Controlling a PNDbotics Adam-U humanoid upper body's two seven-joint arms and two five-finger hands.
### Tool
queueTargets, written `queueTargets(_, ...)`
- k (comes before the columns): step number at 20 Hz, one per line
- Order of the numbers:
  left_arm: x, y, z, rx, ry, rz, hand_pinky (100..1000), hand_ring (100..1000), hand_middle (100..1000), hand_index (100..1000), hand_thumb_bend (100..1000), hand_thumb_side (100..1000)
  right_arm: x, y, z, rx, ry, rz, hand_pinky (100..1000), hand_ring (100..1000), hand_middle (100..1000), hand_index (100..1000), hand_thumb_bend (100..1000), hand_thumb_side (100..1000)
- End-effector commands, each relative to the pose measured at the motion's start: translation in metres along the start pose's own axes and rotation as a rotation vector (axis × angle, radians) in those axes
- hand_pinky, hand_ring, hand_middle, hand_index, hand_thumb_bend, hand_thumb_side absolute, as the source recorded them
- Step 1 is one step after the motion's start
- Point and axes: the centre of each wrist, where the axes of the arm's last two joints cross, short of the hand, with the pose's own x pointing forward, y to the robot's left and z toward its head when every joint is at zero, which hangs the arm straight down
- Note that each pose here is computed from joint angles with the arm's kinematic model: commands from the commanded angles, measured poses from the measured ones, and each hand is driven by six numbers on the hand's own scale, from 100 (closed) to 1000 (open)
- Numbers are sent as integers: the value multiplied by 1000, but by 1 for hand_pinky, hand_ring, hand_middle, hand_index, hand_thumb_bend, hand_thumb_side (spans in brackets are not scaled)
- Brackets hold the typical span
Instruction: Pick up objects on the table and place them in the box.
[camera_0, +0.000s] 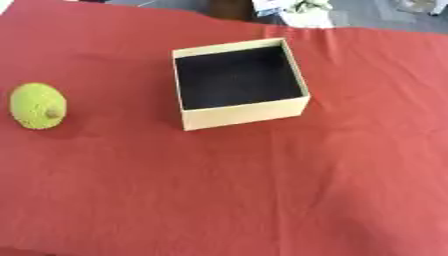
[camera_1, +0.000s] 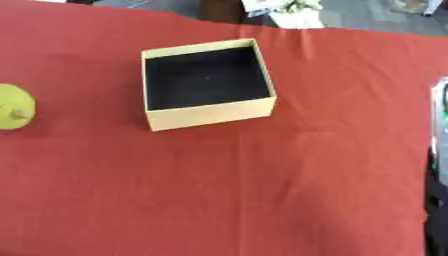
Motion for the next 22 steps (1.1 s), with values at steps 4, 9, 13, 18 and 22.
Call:
queueTargets(4, 2, 19, -17, -270, -125, -146, 843, 849, 813, 929, 488, 573, 4, -6, -10, -12, -44, -6, 730, 853, 556, 523, 100, 611)
queueTargets(9, -18, 36, -25, -463, -162, -275, 852, 865, 834, 888, 513, 471, 4, -7, -10, -7, -49, -2, 731, 854, 556, 523, 100, 610)
queueTargets(13, -37, 49, -33, -562, -122, -385, 848, 859, 828, 894, 471, 449, 4, -6, -10, -3, -48, -3, 730, 855, 556, 523, 100, 610)
queueTargets(18, -60, 55, -34, -686, -34, -486, 856, 866, 828, 899, 445, 328, 4, -6, -9, 0, -45, -7, 730, 855, 556, 523, 100, 609)
queueTargets(22, -80, 59, -36, -858, -2, -587, 853, 868, 838, 924, 447, 227, 4, -6, -8, 4, -42, -12, 730, 856, 556, 522, 100, 609)
